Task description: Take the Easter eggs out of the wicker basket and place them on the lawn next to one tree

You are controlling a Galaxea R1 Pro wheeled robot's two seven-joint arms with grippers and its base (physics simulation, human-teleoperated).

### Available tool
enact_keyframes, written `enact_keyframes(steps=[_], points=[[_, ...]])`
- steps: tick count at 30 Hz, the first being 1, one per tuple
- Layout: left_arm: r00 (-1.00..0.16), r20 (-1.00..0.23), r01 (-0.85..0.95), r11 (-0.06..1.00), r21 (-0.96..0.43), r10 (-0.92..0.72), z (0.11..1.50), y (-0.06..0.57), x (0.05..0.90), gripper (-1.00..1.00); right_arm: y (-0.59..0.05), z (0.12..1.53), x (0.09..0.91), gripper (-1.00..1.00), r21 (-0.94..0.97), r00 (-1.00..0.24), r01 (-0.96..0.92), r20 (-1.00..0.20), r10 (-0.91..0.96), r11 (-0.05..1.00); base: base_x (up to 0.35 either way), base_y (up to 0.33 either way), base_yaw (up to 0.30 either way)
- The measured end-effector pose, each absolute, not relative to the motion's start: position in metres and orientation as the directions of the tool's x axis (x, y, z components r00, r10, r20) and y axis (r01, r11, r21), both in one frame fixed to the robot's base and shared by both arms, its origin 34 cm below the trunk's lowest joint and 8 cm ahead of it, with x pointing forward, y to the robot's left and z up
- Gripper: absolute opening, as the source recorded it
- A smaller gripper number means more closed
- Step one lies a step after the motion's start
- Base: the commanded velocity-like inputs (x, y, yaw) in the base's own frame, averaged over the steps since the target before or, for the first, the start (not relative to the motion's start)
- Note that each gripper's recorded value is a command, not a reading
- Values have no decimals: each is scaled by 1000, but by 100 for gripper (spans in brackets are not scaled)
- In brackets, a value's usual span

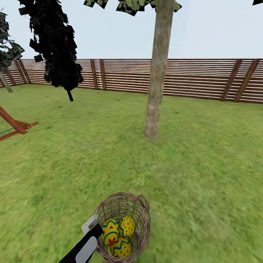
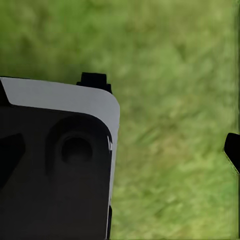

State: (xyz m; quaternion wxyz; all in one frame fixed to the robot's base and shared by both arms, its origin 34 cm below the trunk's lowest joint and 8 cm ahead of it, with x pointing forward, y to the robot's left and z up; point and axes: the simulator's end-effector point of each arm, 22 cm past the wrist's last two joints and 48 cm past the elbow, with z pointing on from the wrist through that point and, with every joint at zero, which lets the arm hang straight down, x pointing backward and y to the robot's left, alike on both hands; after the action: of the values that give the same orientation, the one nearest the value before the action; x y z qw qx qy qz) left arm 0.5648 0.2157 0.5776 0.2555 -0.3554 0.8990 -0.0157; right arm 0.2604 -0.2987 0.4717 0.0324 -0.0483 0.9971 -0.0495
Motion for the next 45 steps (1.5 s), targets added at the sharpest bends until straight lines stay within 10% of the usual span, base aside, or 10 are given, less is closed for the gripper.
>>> enact_keyframes(steps=[45], points=[[-618,-448,-630,748,-210,-646,578,215,565,-100,-293,472,262,100,-93,-993,-92,-68,-98,991,341,0,-27]])
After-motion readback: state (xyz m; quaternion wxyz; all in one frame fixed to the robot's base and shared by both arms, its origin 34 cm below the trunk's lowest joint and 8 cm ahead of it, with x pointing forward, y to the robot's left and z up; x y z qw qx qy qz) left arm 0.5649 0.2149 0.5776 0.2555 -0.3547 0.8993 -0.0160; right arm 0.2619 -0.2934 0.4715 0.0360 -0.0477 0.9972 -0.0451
